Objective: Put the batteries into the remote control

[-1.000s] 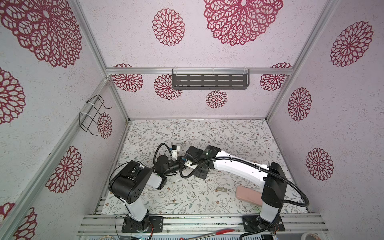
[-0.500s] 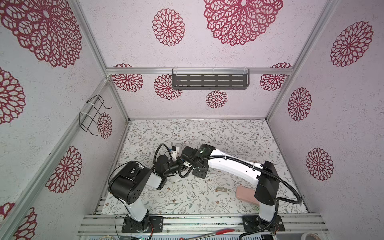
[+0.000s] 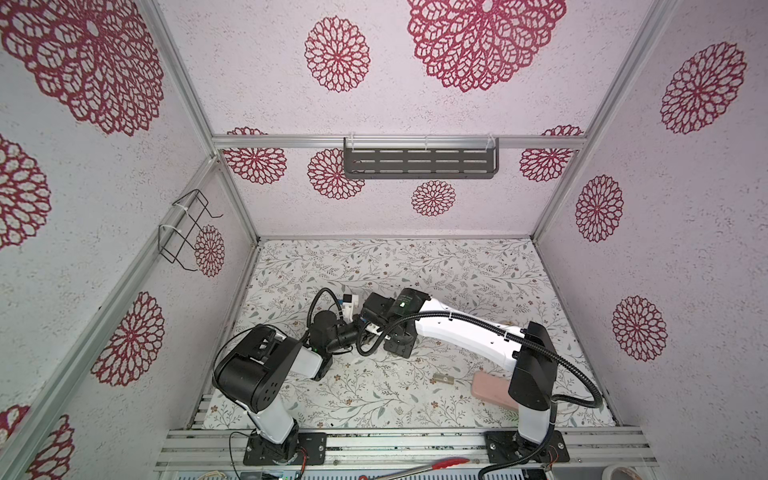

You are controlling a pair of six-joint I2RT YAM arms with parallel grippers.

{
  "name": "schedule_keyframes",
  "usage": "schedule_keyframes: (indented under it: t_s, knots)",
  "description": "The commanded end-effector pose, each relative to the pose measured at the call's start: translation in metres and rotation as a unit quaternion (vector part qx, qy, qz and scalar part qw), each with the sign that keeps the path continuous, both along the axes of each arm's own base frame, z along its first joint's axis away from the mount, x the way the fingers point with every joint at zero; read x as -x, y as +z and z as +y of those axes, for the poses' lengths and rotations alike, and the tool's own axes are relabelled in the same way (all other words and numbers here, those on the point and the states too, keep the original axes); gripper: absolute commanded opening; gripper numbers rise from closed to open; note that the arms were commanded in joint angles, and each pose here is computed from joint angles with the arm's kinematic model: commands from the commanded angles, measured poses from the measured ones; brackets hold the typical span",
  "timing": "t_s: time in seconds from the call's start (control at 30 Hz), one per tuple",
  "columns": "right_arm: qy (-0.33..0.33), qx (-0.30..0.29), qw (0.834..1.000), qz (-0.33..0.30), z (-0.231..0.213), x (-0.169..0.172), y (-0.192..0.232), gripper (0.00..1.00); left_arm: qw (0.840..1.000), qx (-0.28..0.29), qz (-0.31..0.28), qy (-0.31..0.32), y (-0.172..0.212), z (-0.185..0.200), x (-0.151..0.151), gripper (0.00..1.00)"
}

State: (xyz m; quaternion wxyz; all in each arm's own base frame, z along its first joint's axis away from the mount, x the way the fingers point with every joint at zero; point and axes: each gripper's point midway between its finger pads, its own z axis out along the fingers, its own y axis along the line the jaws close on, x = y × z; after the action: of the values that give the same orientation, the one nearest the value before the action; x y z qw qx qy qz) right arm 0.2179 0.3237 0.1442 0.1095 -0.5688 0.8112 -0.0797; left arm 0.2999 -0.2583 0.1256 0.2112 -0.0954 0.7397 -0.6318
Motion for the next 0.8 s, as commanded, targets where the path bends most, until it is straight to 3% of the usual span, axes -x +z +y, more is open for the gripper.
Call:
schedule_keyframes:
  t_s: [0.0, 0.77]
  knots:
    - [0.024, -0.130, 0.991, -0.034, 0.082, -0.014, -0.003, 0.00, 0.980, 0.061, -0.141, -0.125, 0.071, -0.032, 0.049, 0.00]
    - [0.039, -0.129, 0.990, -0.049, 0.083, -0.003, 0.001, 0.00, 0.979, 0.068, -0.144, -0.129, 0.075, -0.033, 0.052, 0.00]
